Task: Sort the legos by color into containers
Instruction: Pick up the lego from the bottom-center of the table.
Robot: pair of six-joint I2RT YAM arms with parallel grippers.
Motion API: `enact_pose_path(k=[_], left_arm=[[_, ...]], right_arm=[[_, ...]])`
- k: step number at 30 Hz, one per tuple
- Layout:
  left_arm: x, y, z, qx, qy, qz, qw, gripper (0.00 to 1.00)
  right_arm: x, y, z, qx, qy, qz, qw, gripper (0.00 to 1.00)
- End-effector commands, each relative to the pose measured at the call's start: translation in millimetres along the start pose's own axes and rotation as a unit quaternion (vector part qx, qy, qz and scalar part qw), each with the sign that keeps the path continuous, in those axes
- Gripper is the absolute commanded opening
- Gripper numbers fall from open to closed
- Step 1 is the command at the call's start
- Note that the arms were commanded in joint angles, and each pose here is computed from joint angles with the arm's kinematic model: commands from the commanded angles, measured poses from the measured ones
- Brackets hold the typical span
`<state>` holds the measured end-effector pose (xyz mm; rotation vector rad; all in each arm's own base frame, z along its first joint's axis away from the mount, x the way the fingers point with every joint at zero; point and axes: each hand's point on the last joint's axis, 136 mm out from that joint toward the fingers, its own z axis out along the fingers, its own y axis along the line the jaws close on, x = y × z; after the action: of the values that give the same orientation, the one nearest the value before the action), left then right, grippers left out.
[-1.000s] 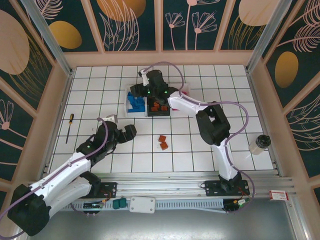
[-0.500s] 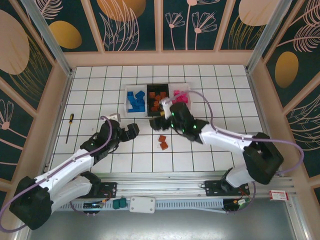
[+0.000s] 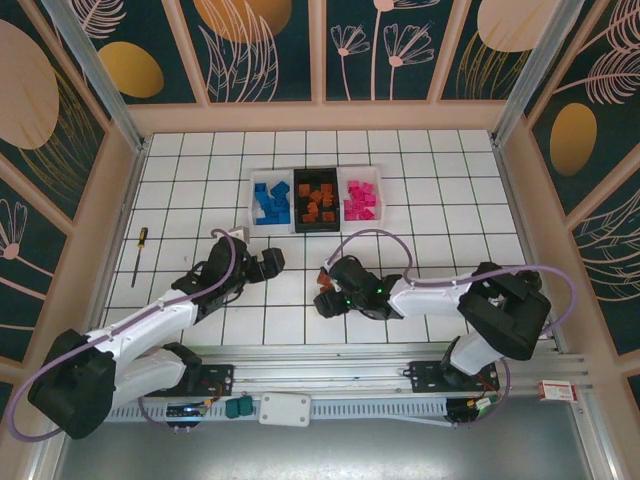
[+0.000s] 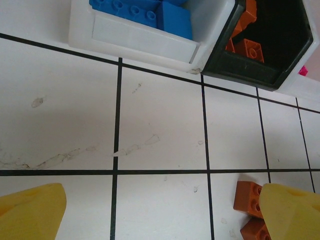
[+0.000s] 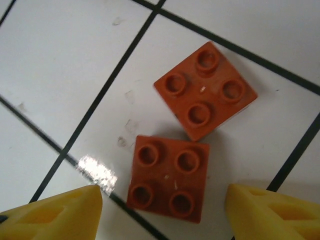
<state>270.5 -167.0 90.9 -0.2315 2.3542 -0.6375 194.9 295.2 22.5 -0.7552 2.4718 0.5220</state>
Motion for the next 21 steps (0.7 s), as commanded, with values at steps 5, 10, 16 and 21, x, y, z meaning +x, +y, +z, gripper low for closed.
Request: enact_pose_path(k=[5,10,16,21], left_arm=[[-2,-12,2,0.019,0.003,0.018,1.000,0.99],[0,-16,3,0.029,0.011,0.029,0.999,0.98],[12,-36,7,0.035,0.030,0.070,0.996,0.99],[26,-42,12,0.028,0.044,0.089,0.995,0.97]], right_arm=[[-21,-7,10,0.045,-0.020,-0.030,0.998,0.47],[-52,6,-15,0.006,-0.070,-0.039,0.997,0.33],[-140,-14,-44,-0.021,-0.163,-0.009,0.986,0.31],[-210,-46,-19,-0.002,-0.189,0.009,0.982,0.31]])
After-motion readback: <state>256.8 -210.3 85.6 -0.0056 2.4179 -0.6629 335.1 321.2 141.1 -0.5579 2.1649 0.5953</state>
